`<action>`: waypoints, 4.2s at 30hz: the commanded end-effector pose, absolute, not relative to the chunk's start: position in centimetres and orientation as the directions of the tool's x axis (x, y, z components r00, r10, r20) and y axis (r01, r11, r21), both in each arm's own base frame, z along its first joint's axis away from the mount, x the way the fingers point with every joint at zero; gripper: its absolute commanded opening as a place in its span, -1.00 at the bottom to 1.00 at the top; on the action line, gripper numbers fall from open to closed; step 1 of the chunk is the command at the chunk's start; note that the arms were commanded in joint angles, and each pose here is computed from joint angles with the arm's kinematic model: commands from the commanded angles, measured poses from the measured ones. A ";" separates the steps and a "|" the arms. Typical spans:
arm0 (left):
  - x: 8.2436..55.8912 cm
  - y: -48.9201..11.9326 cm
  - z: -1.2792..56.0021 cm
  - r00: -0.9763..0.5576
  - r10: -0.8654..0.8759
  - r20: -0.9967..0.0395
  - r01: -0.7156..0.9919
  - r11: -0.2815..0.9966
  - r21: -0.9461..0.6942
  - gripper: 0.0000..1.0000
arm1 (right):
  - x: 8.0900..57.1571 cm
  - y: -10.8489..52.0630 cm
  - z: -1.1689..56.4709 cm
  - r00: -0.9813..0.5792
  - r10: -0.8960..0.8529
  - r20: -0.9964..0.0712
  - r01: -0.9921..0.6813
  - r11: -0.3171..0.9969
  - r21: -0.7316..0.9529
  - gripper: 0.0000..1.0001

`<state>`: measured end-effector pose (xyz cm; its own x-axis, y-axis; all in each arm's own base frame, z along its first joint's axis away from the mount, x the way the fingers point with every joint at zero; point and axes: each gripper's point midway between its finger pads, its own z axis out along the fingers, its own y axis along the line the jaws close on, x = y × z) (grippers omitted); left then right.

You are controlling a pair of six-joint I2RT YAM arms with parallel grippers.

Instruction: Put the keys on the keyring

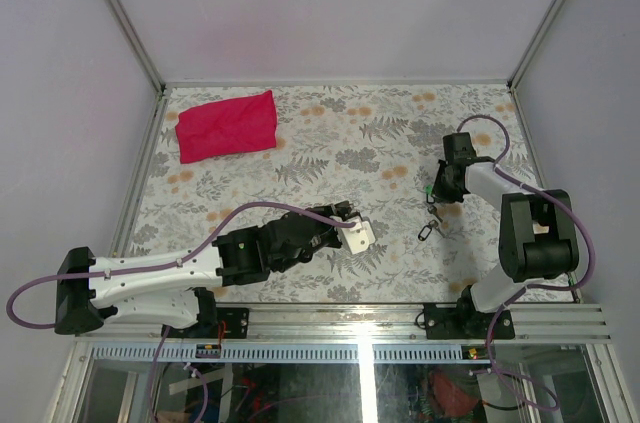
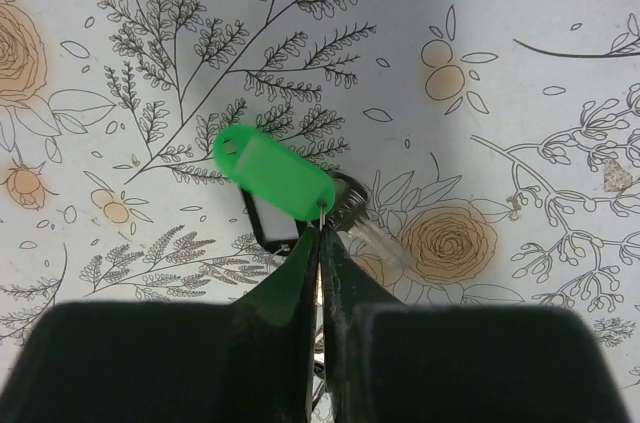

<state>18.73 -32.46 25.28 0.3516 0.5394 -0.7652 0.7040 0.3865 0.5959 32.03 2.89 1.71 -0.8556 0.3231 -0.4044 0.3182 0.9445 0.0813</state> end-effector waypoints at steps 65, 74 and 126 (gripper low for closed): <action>13.3 -31.9 28.3 0.522 0.393 -0.757 0.783 0.132 0.609 -1.00 | 16.6 26.3 27.3 0.054 -0.552 -0.832 -0.984 -0.170 0.049 -1.00; 13.1 -31.8 28.4 0.521 0.390 -0.759 0.788 0.122 0.604 -1.00 | 15.0 27.1 28.6 0.107 -0.543 -0.833 -0.969 -0.246 0.036 -1.00; 12.7 -31.6 28.7 0.537 0.377 -0.755 0.785 0.105 0.611 -1.00 | 9.0 26.9 28.9 0.118 -0.583 -0.804 -0.922 -0.366 0.130 -1.00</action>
<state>11.76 -31.59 25.09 0.5087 0.4255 -0.7485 0.8210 0.0218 0.5705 11.62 27.39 26.81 0.1200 -0.6210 -0.7746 -0.9424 -0.3165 0.1078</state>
